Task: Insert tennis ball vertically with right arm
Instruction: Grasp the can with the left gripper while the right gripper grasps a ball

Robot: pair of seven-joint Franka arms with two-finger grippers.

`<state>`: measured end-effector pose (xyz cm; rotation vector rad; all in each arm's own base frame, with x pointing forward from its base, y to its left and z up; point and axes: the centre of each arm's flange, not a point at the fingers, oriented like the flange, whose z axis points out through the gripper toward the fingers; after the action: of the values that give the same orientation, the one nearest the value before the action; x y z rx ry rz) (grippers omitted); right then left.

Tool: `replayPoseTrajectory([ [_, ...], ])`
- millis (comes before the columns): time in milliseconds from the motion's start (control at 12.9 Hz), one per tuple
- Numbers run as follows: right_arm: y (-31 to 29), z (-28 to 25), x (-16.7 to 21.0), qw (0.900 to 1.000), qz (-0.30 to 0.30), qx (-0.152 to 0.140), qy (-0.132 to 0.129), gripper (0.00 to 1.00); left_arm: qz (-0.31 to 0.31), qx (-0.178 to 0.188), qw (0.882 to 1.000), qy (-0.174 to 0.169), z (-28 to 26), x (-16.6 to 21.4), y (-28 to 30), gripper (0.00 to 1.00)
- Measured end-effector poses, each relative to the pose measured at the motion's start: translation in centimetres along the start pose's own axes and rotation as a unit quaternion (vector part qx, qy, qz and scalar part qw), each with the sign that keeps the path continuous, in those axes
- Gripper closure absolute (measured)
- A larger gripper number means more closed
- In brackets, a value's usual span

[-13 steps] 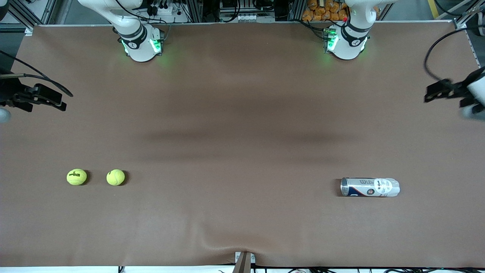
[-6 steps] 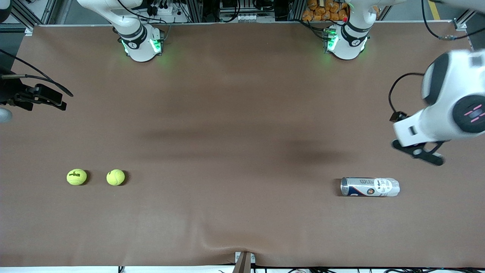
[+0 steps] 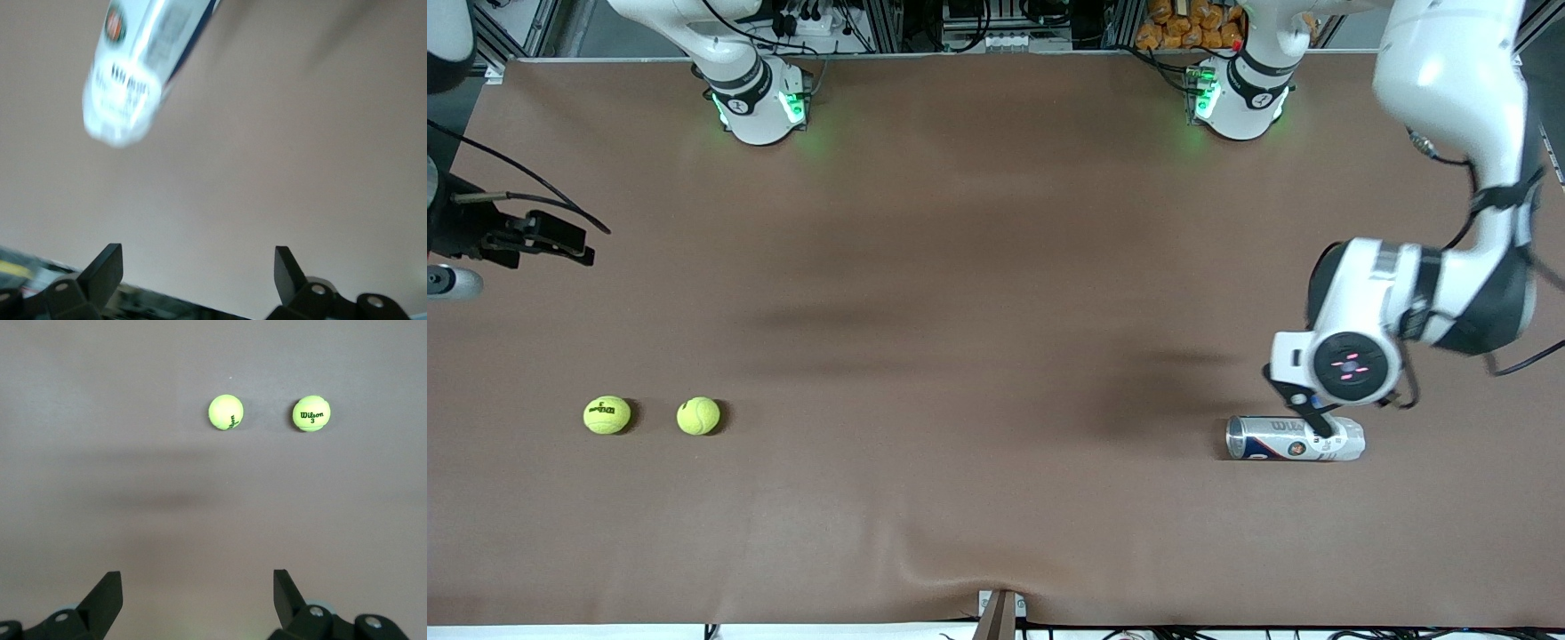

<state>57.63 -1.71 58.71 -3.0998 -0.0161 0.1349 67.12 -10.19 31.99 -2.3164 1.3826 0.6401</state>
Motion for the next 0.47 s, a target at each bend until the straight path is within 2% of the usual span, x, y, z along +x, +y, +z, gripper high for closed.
replayPoseTrajectory([
  [311, 3.4, 8.1, 1.3, 0.999, -0.026, -0.002, 0.030, 0.00, 0.084, 0.047, 0.995, 0.038, 3.4, 5.1, -0.3, 0.00],
  [466, 4.0, 12.9, 1.5, 0.998, -0.026, -0.006, 0.048, 0.00, 0.108, 0.066, 0.991, 0.045, 4.5, 7.1, 0.0, 0.00],
])
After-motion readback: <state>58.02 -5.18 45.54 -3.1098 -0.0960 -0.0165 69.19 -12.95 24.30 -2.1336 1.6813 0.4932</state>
